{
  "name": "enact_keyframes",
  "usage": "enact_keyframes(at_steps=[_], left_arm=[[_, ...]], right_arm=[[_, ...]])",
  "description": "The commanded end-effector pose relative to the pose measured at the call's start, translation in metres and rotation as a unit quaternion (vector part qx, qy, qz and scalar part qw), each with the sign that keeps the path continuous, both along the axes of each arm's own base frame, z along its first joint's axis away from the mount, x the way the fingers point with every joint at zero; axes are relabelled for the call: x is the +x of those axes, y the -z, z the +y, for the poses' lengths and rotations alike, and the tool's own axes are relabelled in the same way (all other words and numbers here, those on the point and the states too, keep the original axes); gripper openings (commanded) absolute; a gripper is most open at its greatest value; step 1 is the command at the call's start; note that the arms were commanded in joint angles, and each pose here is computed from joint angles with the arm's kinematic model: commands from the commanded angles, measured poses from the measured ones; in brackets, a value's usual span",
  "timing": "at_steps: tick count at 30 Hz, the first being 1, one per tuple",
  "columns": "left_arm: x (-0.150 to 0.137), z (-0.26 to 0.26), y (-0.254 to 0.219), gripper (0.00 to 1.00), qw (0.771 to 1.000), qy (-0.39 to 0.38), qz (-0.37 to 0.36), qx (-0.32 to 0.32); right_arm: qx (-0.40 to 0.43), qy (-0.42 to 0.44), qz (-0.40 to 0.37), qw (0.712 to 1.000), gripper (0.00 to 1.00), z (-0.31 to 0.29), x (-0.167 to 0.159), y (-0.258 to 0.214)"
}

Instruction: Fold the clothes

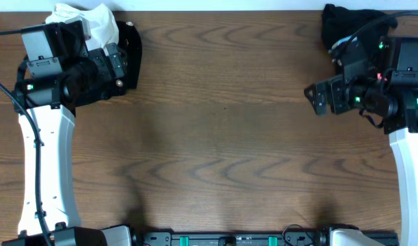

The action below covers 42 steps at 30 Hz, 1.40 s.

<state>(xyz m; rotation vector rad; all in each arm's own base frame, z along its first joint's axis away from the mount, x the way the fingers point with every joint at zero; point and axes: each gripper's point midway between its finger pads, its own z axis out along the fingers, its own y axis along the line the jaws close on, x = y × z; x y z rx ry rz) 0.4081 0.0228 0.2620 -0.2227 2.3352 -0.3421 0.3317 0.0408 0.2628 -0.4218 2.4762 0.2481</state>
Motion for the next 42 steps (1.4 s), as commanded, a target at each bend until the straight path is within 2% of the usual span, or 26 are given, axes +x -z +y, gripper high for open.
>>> enact_keyframes(at_steps=[1,36,42], left_arm=[[0.002,0.002,0.000,0.98,1.000,0.003,-0.001,0.012],[0.002,0.002,0.000,0.98,1.000,0.003,-0.001,0.012],[0.002,0.002,0.000,0.98,1.000,0.003,-0.001,0.012]], right_arm=[[0.000,-0.011,0.005,1.000,0.99,0.004,-0.004,-0.002],[0.000,-0.010,0.011,1.000,0.99,0.004,-0.007,0.000],[-0.034,0.011,0.015,0.999,0.99,-0.009,-0.006,0.003]])
